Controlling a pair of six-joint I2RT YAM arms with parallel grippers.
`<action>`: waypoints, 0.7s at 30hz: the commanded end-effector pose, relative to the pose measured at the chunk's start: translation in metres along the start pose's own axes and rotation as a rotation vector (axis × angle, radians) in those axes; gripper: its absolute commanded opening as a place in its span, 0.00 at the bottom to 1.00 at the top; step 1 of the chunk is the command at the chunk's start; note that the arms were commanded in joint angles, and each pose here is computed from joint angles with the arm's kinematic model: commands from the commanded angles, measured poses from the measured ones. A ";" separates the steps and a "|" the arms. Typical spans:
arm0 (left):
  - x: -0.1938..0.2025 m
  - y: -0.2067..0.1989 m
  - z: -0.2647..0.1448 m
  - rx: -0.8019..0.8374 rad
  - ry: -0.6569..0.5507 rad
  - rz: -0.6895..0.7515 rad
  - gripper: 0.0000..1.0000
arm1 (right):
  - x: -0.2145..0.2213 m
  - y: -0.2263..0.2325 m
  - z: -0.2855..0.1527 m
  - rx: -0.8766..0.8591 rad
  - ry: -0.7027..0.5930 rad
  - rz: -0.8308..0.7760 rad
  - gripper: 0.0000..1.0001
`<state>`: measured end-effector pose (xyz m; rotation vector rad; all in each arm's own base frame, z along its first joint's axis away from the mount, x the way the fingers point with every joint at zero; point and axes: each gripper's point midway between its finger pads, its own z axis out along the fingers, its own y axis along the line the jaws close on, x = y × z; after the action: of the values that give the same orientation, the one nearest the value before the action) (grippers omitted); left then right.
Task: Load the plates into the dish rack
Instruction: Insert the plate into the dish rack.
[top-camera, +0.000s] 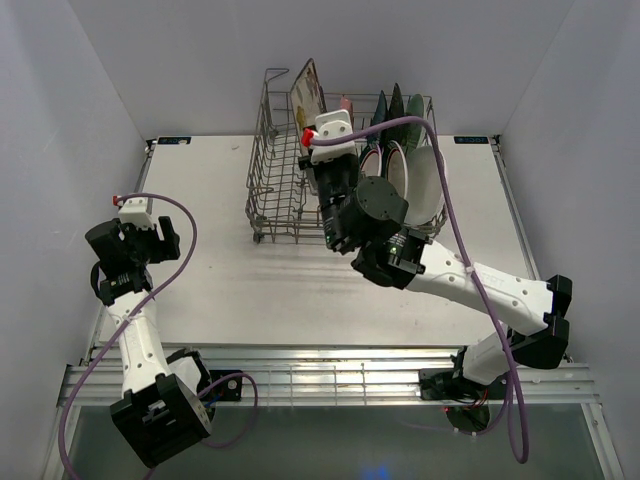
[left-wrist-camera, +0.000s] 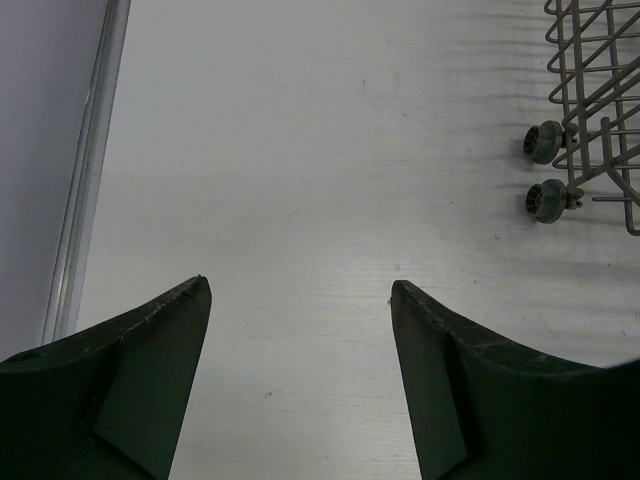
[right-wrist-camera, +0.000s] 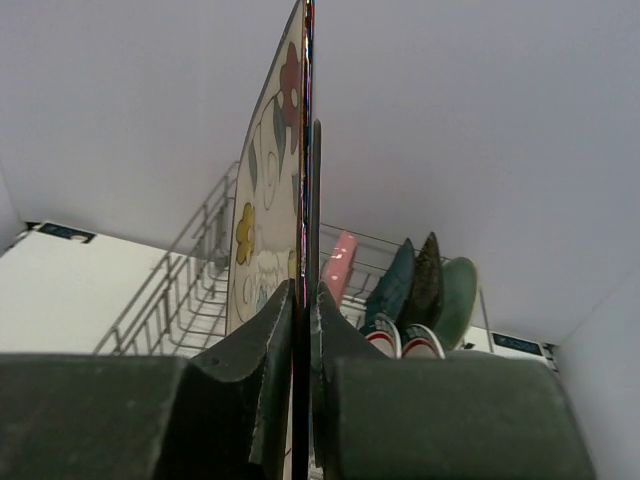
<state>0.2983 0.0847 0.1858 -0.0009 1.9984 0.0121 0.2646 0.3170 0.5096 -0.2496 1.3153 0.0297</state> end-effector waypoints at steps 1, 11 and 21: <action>-0.007 -0.001 -0.001 0.010 -0.029 0.015 0.83 | -0.061 -0.076 0.009 0.167 -0.141 0.230 0.08; -0.007 -0.001 -0.001 0.011 -0.032 0.017 0.83 | -0.018 -0.085 0.055 0.253 -0.074 0.155 0.08; -0.003 -0.003 0.000 0.021 -0.023 0.017 0.83 | 0.018 -0.075 0.088 0.219 -0.008 0.150 0.08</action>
<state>0.2985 0.0839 0.1850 0.0061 1.9966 0.0094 0.3759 0.2700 0.4482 -0.1474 1.4650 -0.2271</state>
